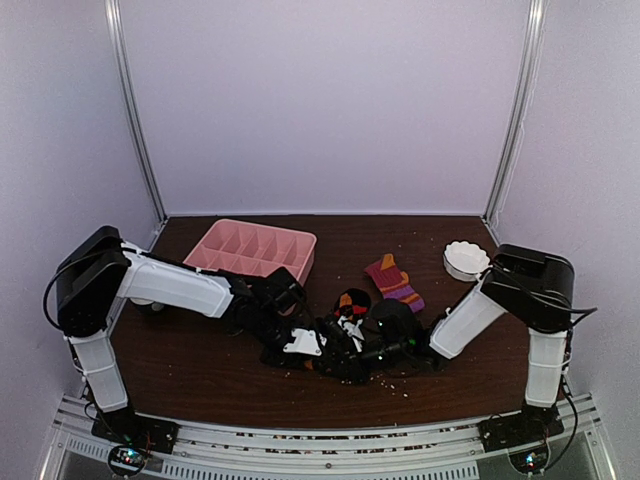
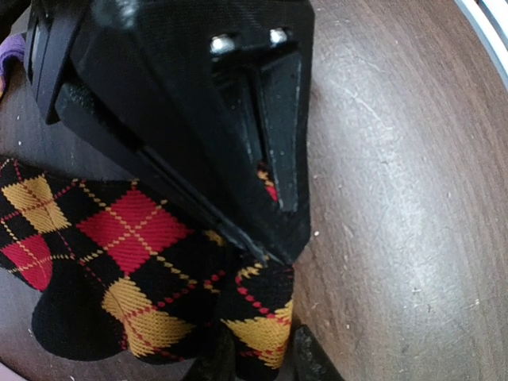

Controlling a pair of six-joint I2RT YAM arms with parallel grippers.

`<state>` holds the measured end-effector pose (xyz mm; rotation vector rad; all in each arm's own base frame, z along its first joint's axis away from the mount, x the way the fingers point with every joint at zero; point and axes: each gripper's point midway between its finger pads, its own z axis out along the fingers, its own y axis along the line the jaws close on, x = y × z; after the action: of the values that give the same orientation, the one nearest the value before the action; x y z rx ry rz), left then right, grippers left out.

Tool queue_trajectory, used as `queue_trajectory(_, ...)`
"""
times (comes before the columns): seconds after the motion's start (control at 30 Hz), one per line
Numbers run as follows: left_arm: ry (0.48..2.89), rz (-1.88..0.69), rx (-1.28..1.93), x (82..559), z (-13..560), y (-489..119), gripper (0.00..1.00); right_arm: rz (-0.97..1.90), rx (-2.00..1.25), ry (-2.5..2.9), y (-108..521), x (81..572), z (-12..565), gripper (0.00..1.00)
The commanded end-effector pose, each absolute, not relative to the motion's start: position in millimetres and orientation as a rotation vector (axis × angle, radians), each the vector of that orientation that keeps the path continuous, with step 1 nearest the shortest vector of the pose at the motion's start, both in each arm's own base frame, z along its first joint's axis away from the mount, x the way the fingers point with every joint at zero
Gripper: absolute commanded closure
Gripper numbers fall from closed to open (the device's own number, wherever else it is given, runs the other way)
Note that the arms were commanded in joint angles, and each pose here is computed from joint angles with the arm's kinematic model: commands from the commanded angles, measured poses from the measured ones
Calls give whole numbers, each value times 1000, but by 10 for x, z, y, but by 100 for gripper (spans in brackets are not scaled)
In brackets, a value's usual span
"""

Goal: Roll the socks
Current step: Roll the sock.

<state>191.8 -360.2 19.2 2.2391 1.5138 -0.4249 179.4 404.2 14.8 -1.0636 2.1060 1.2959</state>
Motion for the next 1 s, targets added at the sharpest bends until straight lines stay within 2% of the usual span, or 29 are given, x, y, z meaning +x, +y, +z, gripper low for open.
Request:
queue_trajectory(0.0, 1520, -387, 2294, 1898, 34, -3567, 80, 1107, -1028, 2616, 3373, 1385, -797, 100)
queue_trajectory(0.17, 1575, -443, 2319, 1844, 37, -3569, 98, 1114, -1018, 2586, 3414, 1431, -722, 97)
queue_trajectory(0.27, 1624, -504, 2356, 1767, 26, -3533, 100, 1094, -1018, 2537, 3409, 1477, -633, 79)
queue_trajectory(0.37, 1708, -597, 2379, 1684, 20, -3467, 100, 1062, -1011, 2457, 3385, 1544, -497, 72)
queue_trajectory(0.43, 1774, -683, 2377, 1639, 61, -3448, 100, 1032, -999, 2388, 3357, 1607, -365, 57)
queue_trajectory(0.47, 1819, -743, 2367, 1613, 94, -3431, 100, 1013, -992, 2351, 3335, 1638, -300, 22)
queue_trajectory(0.5, 1859, -800, 2352, 1587, 129, -3425, 100, 988, -982, 2320, 3308, 1674, -245, 2)
queue_trajectory(0.63, 1938, -938, 2318, 1505, 223, -3414, 100, 867, -954, 2238, 3187, 1809, -86, 1)
queue_trajectory(0.83, 2072, -1117, 2240, 1507, 200, -3434, 100, 609, -679, 2142, 2866, 2247, 286, 1)
queue_trajectory(0.97, 2118, -1117, 2247, 1520, 105, -3409, 100, 748, -390, 2015, 2721, 2357, 694, 0)
